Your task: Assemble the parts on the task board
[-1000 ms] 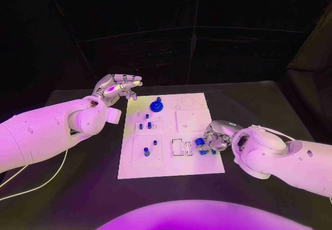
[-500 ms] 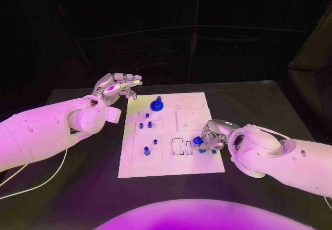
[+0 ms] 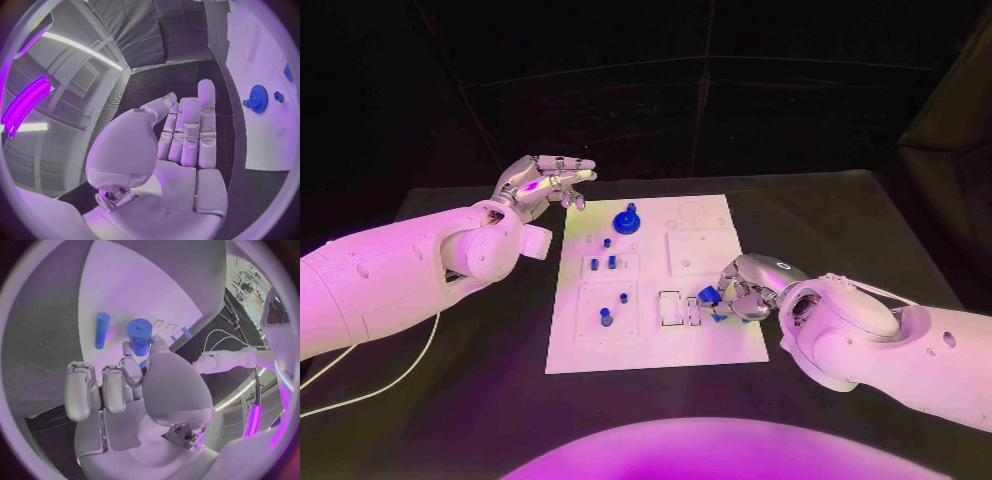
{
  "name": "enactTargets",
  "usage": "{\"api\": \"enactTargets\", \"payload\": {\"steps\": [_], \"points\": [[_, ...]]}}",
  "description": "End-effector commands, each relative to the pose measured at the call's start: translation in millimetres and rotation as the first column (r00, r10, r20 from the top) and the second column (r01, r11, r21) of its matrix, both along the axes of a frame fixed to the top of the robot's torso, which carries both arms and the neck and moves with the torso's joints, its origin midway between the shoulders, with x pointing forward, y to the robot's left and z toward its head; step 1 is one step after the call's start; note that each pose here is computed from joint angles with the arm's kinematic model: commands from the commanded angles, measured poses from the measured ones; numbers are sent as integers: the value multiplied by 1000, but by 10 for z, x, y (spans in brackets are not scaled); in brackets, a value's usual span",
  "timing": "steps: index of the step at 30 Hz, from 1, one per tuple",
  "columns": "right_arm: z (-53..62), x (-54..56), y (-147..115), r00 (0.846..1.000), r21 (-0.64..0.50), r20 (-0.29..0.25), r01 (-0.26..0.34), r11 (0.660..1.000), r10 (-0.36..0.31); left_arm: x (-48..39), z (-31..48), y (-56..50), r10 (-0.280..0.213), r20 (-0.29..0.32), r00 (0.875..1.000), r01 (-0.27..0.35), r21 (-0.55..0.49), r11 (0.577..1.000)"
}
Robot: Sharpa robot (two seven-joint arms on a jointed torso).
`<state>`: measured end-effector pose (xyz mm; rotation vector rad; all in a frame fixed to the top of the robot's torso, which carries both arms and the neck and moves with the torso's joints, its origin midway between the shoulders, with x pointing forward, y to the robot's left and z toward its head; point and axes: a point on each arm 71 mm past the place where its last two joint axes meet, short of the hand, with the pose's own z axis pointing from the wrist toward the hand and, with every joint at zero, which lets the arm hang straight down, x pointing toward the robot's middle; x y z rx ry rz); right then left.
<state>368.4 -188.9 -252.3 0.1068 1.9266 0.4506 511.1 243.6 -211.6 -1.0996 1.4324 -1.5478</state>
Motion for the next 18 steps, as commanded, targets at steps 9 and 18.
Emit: {"api": "enactTargets", "payload": {"steps": [9,18], "points": [[62,-16,238,1000,89,16,-1,996,0,-3,11,-39,-20,-3,1000,20,-13,1000],[-20,11,411,999,36,-46,-25,999,27,-4,10,-54,-24,-5,1000,24,-14,1000]]}}
